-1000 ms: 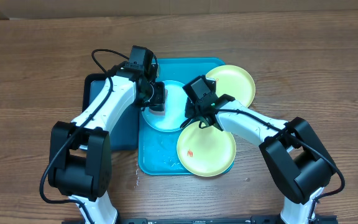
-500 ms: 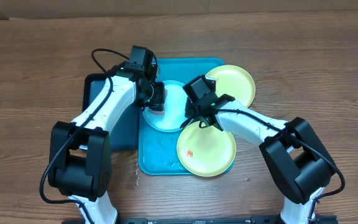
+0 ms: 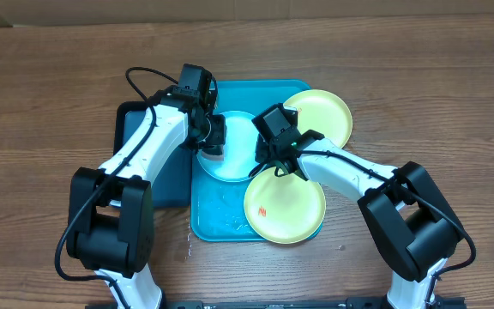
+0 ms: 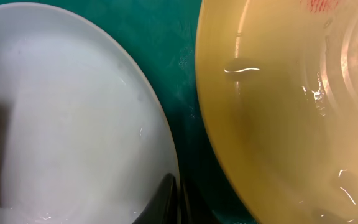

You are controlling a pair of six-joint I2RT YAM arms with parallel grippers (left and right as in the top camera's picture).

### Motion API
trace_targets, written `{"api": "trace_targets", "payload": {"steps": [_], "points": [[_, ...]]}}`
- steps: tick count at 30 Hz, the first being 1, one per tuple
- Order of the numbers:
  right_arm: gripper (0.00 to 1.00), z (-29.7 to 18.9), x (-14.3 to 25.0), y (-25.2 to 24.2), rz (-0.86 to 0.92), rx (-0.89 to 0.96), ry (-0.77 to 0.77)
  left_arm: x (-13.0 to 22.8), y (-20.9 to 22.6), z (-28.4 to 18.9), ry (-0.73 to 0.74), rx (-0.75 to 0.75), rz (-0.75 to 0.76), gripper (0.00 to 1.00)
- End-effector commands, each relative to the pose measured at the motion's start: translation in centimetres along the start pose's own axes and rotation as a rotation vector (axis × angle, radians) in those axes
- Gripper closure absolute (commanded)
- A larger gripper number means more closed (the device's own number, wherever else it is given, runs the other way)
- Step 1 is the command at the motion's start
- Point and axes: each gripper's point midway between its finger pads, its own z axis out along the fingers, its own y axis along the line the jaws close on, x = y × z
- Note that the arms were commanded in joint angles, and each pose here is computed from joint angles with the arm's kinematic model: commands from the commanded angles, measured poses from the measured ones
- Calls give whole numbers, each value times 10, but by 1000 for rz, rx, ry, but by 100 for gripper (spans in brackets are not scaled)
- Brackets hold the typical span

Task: Clean dirty plates on tray and stack at the side
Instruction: 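Scrub the white plate surface with the sponge in the left gripper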

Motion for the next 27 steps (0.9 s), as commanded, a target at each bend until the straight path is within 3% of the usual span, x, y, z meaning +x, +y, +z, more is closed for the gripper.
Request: {"api": "trace_targets", "payload": {"steps": [1,20,27], "points": [[96,-2,-7,4,-3,-1,-21,1,3,2,-2,-31,5,96],[96,-2,-6,4,-3,-2,-17,-2,4,4,-13,-35,2,96],[96,-2,-6,4,-3,-2,-17,7,9,31,49,-51,-4,96]]}}
